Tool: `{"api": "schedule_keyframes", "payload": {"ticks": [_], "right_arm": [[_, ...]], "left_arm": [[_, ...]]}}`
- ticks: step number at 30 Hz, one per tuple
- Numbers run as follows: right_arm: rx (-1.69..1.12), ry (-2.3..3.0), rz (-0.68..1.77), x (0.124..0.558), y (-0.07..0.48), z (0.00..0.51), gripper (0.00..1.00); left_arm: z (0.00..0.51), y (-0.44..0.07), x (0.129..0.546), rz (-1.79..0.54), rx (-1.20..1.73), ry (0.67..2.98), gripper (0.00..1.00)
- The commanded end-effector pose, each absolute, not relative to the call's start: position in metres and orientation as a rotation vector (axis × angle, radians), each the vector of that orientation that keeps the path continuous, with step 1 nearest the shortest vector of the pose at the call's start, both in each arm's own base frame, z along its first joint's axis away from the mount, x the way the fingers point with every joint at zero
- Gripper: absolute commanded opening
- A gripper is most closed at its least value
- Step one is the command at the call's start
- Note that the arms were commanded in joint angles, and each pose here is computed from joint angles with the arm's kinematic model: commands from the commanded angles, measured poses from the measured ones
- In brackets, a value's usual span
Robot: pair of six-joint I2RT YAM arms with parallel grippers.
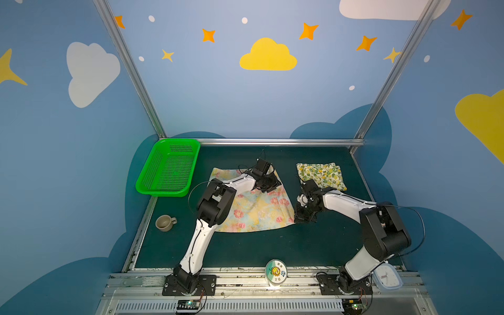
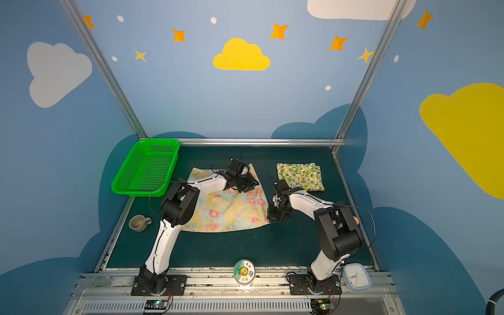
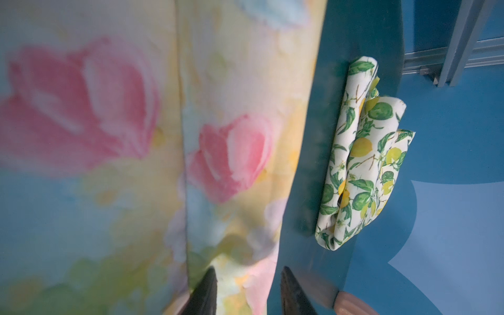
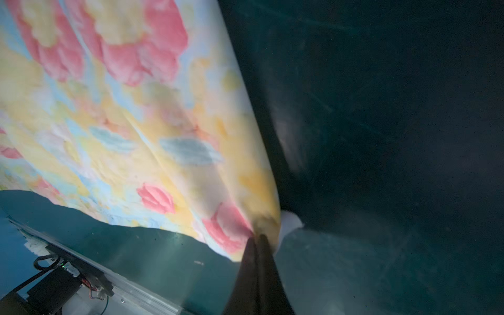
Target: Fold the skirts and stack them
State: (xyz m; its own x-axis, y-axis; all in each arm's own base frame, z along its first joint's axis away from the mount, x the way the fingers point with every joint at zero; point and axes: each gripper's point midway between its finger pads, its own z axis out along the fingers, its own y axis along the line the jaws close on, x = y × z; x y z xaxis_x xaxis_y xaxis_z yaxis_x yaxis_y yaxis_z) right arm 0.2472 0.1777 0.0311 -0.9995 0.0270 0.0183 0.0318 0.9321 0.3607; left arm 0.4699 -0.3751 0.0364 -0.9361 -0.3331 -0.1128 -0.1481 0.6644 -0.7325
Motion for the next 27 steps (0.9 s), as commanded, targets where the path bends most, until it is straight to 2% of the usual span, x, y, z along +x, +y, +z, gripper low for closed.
{"api": "schedule_keyframes", "payload": {"ticks": [1,8,9,12,15,19,24,26,27], "right_arm": [[-0.063,-3.067,-0.493,0.232,0.165,0.032,0.00],[-0.062,-3.084,-0.494,0.228,0.161,0.037,0.00],[-0.061,-3.097,-0.505,0.230,0.161,0.039,0.06],[-0.064,-3.128,-0.535,0.239,0.163,0.044,0.37],[-0.079,-3.142,-0.567,0.247,0.162,0.042,0.48],[-0.119,-3.125,-0.653,0.258,0.164,0.035,0.51],[-0.094,-3.126,-0.809,0.273,0.178,0.039,0.51],[-0.120,-3.125,-0.830,0.278,0.178,0.038,0.49],[-0.131,-3.122,-0.836,0.282,0.178,0.037,0.44]], "left_arm": [[0.018,-0.371,0.467,-1.071,-0.401,2.687,0.39],[0.018,-0.372,0.467,-1.082,-0.393,2.689,0.39],[0.020,-0.373,0.467,-1.085,-0.386,2.685,0.39],[0.021,-0.374,0.467,-1.087,-0.374,2.687,0.39],[0.020,-0.375,0.466,-1.093,-0.371,2.694,0.39],[0.017,-0.375,0.465,-1.098,-0.368,2.703,0.39],[0.016,-0.375,0.465,-1.091,-0.369,2.712,0.39],[0.016,-0.375,0.465,-1.092,-0.371,2.712,0.39],[0.016,-0.375,0.466,-1.091,-0.370,2.712,0.39]]}}
